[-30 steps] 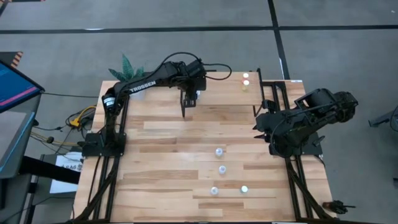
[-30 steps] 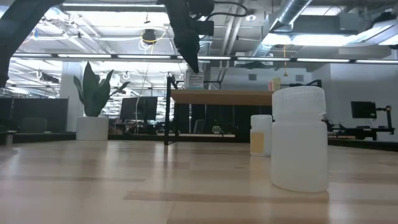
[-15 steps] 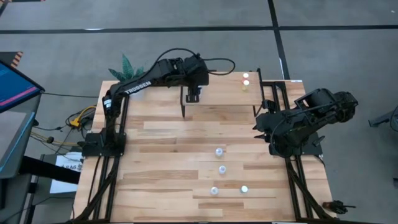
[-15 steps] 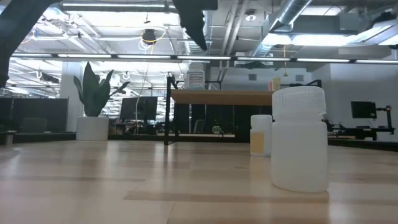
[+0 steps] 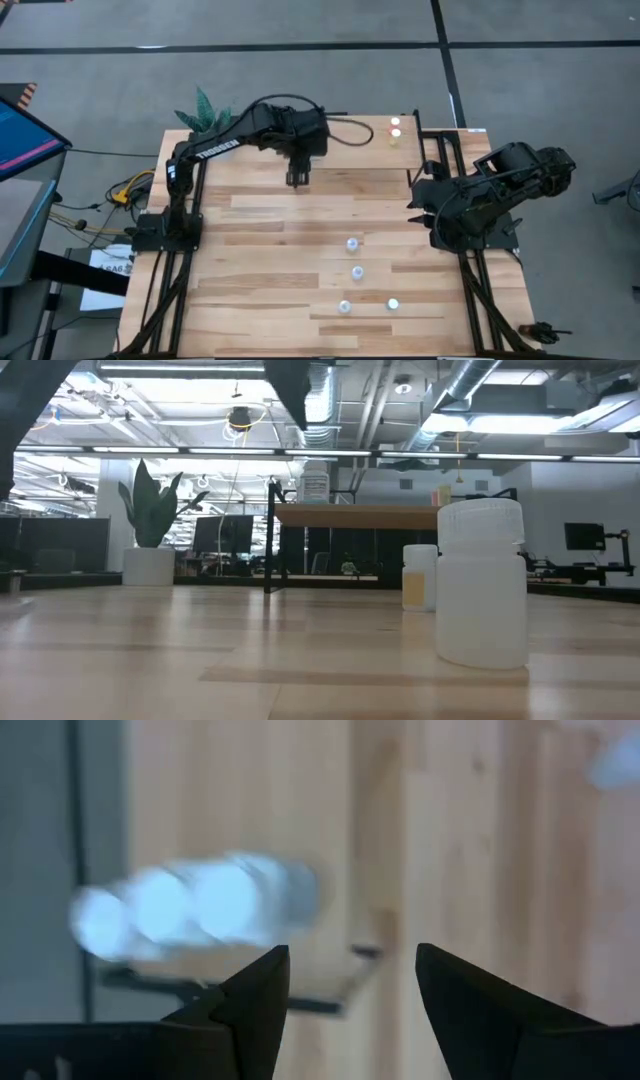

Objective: Pick and place medicine bottles onto shelf by color
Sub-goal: Put the blue pill bottle on the shelf aligned with the other blue pill bottle on the shelf

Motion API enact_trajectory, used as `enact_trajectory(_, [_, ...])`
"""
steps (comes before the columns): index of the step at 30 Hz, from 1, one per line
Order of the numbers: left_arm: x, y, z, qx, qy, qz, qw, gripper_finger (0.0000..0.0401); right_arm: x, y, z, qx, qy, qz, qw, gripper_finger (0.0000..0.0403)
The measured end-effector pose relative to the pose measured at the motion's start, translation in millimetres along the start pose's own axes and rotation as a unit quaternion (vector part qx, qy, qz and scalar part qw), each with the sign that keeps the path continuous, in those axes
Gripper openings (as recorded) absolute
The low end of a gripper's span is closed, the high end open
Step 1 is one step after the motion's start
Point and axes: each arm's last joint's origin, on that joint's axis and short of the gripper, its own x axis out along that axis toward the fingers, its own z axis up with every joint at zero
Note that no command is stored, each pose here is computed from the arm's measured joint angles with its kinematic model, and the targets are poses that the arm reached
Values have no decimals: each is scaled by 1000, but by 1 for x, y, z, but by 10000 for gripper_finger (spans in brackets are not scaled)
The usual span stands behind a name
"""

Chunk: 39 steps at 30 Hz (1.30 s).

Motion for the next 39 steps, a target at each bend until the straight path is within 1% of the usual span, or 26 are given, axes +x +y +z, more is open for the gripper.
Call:
enact_trajectory(3, [-2,-12,-3,-21,23,-32,999,206,0,0,0,18,0,0,1000,163])
enact_trajectory(5, [-5,-19,-1,-33,13,-46,998,206,0,1,-1,36,0,2,999,163])
enact_trajectory(9, [-13,-36,2,-18,-4,-94,995,206,0,7,-2,67,2,9,998,163])
enact_trajectory(12, [-16,-48,4,-6,-9,-109,994,206,0,17,-4,83,0,7,997,163])
enact_trajectory(17, [-19,-68,7,21,-9,-119,993,206,5,40,-8,98,-20,-23,995,163])
enact_trajectory(21, [-23,-80,8,42,-13,-125,991,206,16,68,-12,94,-5,-20,995,163])
enact_trajectory(25, [-25,-89,9,54,-16,-129,990,206,33,95,-15,73,1,-43,996,163])
enact_trajectory(28, [-26,-93,9,59,-17,-131,989,206,44,110,-18,90,10,-51,995,163])
enact_trajectory(31, [-27,-96,9,64,-18,-132,989,206,53,119,-19,117,18,-59,991,163])
enact_trajectory(35, [-28,-98,9,66,-18,-133,989,206,61,125,-23,121,26,-69,990,163])
enact_trajectory(37, [-28,-98,9,66,-18,-133,989,206,70,123,-30,132,30,-89,987,163])
enact_trajectory(39, [-28,-98,9,66,-18,-133,989,206,81,115,-41,145,41,-120,981,163])
